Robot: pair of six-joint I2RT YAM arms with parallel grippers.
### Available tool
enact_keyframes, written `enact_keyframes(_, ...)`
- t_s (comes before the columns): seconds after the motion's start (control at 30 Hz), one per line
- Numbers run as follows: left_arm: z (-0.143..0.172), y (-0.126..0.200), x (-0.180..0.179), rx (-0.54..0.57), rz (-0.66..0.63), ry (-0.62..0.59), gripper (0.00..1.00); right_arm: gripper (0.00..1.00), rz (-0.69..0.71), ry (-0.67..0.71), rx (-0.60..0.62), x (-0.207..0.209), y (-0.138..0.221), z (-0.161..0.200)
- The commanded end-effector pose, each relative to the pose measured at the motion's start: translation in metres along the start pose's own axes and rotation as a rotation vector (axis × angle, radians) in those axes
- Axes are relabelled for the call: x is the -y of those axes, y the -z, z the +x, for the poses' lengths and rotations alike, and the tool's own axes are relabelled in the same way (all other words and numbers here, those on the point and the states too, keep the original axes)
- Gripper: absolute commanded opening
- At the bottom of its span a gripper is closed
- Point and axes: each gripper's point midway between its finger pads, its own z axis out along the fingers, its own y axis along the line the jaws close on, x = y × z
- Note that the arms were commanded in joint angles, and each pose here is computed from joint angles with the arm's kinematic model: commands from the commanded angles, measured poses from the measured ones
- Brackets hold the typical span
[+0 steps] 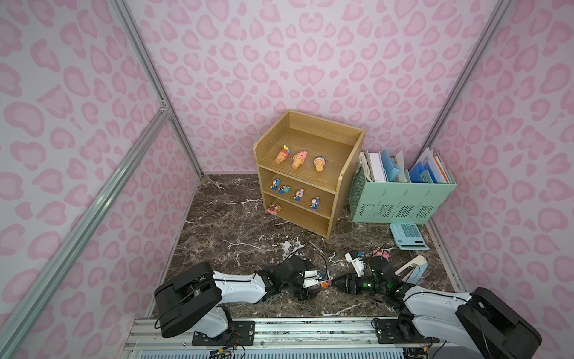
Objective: Organize plastic toys on shelves
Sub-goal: Pick up the plastic toy at the center of the board.
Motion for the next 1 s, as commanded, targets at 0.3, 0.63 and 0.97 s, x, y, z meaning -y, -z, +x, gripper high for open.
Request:
enact_keyframes(0.3,-0.008,-0.022,0.004,0.016,0.051,-0.02,0.81,0.35,-0.045,0.05,0.012,-0.013,-0.009,-0.018)
enact_keyframes(0.63,-0.009,-0.029,0.016,0.028,0.111,-0.006,0.7,0.29,-0.057,0.048,0.008,-0.012,-0.01,-0.023)
enact_keyframes(0.97,-0.007,-0.014,0.01,0.006,0.067,0.038,0.41,0.31,-0.1,0.081,0.011,-0.024,-0.013,-0.034)
